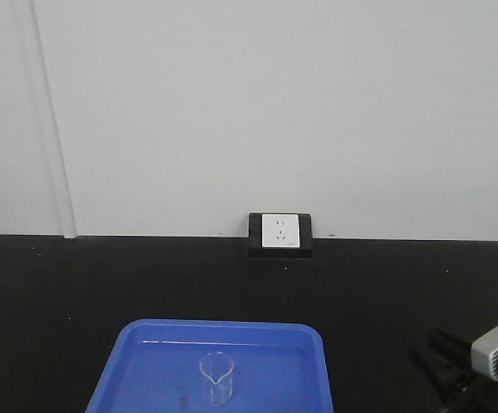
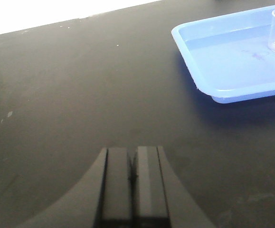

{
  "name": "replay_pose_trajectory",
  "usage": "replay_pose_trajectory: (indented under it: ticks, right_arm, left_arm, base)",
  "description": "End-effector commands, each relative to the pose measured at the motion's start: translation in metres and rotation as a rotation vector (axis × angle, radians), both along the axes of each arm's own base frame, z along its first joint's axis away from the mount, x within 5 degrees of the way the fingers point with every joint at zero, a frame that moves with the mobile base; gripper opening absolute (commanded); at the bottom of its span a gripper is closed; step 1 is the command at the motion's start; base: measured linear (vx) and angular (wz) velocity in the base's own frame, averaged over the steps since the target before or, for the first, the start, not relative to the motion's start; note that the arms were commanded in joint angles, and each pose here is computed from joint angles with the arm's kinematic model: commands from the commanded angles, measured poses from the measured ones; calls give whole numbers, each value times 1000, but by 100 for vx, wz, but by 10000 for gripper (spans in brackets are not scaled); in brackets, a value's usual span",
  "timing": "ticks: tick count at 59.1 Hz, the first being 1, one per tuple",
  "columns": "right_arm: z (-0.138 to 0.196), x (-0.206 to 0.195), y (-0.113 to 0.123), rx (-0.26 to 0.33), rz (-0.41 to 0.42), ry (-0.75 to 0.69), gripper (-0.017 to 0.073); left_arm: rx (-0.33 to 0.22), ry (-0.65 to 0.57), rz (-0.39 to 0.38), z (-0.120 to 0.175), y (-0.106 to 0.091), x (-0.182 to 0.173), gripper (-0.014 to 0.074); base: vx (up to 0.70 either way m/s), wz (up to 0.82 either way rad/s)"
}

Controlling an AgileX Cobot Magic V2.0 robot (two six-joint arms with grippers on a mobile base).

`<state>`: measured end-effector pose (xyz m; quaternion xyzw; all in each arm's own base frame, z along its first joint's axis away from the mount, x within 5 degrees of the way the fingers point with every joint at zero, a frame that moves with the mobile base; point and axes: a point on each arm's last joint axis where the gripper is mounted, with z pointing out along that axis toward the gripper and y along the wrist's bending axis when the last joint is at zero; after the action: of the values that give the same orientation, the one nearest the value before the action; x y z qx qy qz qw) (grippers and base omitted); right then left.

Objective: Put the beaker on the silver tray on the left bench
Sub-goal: 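Move the right gripper down around the glass beaker in the tray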

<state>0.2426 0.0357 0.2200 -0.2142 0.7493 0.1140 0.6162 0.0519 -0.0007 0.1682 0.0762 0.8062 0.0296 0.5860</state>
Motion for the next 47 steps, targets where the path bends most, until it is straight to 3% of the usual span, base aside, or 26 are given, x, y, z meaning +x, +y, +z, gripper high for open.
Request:
replay_pose_trajectory:
  ticks: [1,6,10,22,36,47]
  right_arm:
    - [8,6,12,124,151,-66,447]
    - [-1,8,23,276,257,-27,540]
    - [-10,12,33,330,301,5,578]
    - [-39,38,85,221,364,131,580]
    - [-56,73,131,183,308,189,580]
    - [-75,98,154,201,295,212,580]
  left_arm:
    - [-9,-69,-16,1,-1,2,1]
    - [-9,-69,-16,1,-1,2,1]
    - [-9,-69,-16,1,-1,2,1]
    - [-9,-69,-16,1,-1,2,1]
    - [-9,-69,-16,1,-1,2,1]
    - [-9,-69,-16,1,-1,2,1]
  base:
    - [0,0]
    - [0,0]
    - [0,0]
    - [0,0]
    - [0,0]
    - [0,0]
